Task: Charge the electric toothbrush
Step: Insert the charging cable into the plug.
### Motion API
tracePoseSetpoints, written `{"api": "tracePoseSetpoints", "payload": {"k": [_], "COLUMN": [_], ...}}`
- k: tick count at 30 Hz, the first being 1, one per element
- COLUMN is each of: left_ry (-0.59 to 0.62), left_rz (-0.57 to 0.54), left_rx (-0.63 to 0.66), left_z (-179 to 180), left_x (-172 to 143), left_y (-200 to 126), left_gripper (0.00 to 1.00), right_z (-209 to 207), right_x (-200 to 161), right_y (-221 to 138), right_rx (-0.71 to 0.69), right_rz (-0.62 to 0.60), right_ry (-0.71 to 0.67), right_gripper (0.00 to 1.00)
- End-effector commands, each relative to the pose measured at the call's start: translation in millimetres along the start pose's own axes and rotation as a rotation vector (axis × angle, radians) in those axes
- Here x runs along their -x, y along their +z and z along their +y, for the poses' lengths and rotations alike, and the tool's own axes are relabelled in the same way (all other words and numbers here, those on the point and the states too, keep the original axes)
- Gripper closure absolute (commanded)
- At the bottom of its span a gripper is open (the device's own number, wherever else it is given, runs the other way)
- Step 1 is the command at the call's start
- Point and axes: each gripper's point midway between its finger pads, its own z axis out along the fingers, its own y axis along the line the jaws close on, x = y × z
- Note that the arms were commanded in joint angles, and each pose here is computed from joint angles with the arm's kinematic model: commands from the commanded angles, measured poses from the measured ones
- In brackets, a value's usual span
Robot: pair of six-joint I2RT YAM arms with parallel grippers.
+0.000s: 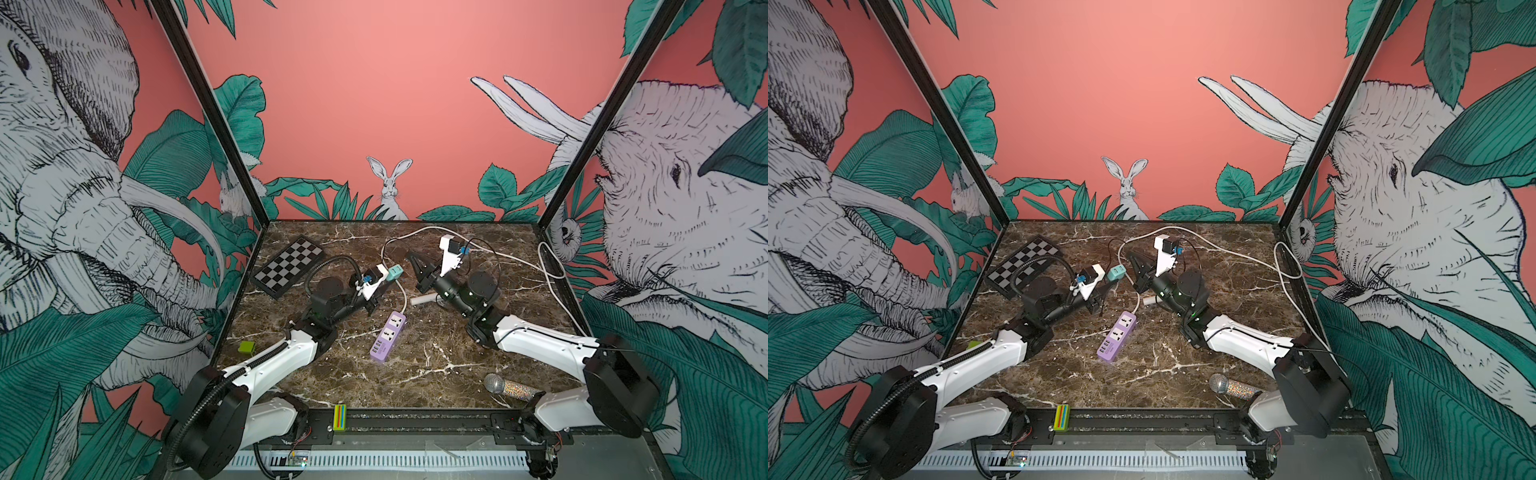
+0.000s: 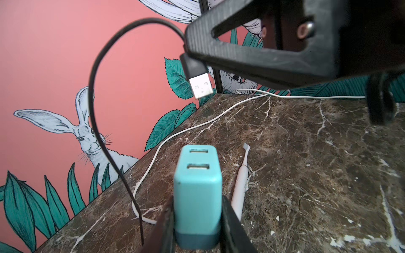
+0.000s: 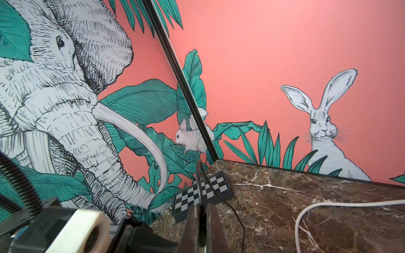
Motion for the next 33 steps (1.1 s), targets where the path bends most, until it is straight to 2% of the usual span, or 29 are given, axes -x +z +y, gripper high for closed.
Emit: {"api": "tracePoseSetpoints", "payload": {"k": [1, 18, 33], "left_ry": [-0.009, -0.020, -0.022], "left_rz": [-0.087, -0.077, -0.092], "left_rx": [0.031, 0.053, 0.039], "left_z": [9.3, 14.1, 12.2], "left_x": [34.3, 35.4, 42.3], "left_y": [-1.6, -2.0, -4.0], "left_gripper": [1.00, 1.00, 1.00], "right_z": [6.6, 23.5, 22.4], "right_x": [18.0, -8.6, -27.7], "right_y": [0.0, 14.3, 21.7], "right_rx": [-0.006, 0.017, -0.043], "right_rz": [-0.099, -0.093, -0.076], "right_ry": [-0.062, -0.075, -0.138], "right_gripper": [1.00, 1.00, 1.00]}}
